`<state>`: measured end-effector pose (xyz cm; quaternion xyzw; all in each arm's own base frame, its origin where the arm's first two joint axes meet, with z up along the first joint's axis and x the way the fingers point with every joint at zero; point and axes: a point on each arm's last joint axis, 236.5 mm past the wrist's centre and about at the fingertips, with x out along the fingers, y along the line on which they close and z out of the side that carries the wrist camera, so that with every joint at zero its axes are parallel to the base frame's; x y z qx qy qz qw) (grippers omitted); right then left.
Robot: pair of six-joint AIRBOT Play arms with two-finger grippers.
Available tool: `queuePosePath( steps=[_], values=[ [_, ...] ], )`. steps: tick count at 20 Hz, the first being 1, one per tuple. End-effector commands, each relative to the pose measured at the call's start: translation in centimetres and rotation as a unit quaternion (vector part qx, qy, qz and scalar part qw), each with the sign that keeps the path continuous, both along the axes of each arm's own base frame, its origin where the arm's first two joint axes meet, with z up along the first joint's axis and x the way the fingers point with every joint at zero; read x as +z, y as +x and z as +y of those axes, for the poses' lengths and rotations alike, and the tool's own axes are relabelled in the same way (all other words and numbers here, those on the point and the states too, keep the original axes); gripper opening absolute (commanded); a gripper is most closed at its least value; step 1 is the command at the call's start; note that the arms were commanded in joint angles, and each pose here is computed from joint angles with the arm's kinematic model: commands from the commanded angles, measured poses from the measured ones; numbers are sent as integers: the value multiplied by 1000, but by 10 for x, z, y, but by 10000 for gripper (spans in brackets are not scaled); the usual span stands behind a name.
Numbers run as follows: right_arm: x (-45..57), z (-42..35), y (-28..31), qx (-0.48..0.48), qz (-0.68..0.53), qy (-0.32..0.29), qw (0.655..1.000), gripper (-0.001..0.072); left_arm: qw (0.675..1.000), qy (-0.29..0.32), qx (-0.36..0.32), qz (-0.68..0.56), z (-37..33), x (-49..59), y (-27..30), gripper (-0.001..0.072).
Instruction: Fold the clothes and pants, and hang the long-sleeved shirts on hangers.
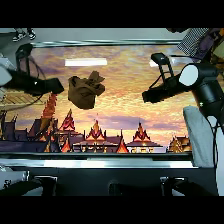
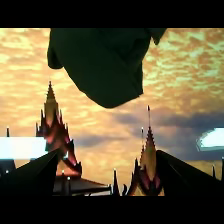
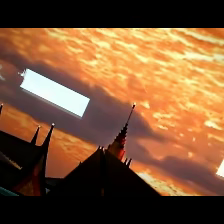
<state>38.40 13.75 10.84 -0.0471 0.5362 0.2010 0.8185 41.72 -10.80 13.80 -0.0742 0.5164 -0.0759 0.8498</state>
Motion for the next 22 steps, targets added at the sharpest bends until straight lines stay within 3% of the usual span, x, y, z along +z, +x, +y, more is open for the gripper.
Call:
queuePosePath(
  steps=[1,7,14,15,16,22],
  values=[
    [0,0,-1,0,1,0,1000,31,996,22,8,89,-1,-44,51,720],
    [0,0,-1,-20,8,8,1000,32,983,30,57,174,-8,-175,98,720],
    [-1,0,-4,-42,21,15,999,32,990,19,47,131,-32,-198,124,720],
    [-1,0,-2,-43,18,16,999,32,990,19,41,137,-35,-197,120,429],
    [0,0,-1,-44,15,17,999,33,987,17,29,156,-37,-196,110,32],
    [-1,0,-4,-48,23,17,998,33,988,30,-80,127,-56,-96,63,14]
  ],
)
